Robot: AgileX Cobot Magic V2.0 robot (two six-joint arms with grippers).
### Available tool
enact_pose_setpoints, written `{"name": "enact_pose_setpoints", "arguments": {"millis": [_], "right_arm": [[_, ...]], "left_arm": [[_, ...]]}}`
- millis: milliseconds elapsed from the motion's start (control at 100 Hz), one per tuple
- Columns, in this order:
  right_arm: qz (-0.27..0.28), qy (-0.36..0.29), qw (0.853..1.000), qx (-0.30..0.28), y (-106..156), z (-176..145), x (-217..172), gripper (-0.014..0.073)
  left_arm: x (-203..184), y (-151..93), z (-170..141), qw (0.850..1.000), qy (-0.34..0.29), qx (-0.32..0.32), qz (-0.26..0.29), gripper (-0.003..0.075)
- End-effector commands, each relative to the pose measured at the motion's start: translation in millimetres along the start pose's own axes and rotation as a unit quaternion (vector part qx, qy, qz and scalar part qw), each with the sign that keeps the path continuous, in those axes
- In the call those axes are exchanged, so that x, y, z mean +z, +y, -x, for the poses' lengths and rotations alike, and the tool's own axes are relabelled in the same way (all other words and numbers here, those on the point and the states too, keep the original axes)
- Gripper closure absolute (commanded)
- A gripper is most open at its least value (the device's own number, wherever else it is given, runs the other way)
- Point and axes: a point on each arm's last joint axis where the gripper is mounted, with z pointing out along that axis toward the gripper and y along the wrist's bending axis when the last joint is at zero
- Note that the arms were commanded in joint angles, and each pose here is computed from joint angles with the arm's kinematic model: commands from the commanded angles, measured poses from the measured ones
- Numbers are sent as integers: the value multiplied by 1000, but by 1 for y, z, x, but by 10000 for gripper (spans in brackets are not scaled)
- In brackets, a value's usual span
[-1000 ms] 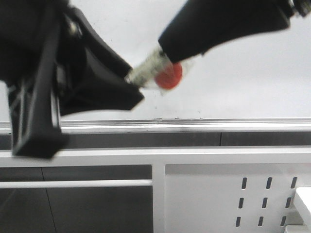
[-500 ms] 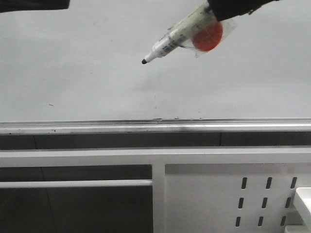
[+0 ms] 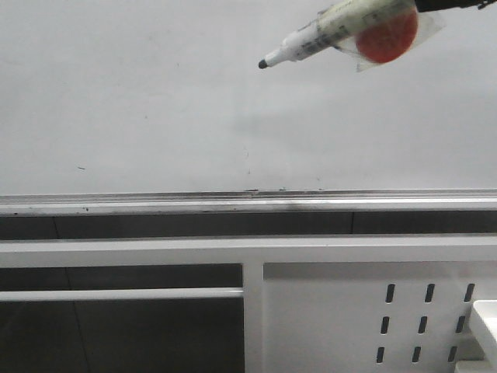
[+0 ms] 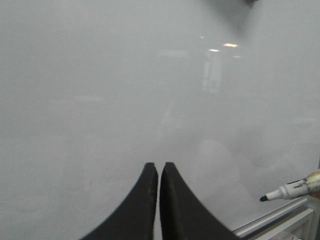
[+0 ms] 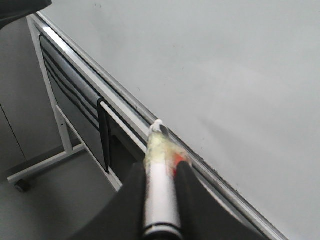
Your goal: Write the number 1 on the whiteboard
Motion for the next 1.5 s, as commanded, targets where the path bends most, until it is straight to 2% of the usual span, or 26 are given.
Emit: {"name": "enact_pose_setpoints", "arguments": {"millis": [0,430,750,1100,1300,1490], "right_arm": [[-26,-58,998,6,-6,16,-1,666],[-58,-73,996,8,-14,16,30,666],[-96,-71,993,20,-28,15,30,666],[-92,-72,993,20,-31,31,35,666],[-92,-57,994,21,-32,28,46,666],[-100,-73,992,20,-34,31,45,666]], "left_arm": [[0,5,10,998,-52,-26,28,740],[-3,8,12,996,-77,-29,41,740],[-3,8,12,996,-79,-29,41,740],[-4,11,11,995,-77,-42,56,740],[-4,11,11,995,-77,-42,56,740],[-4,11,11,995,-78,-41,56,740]]}}
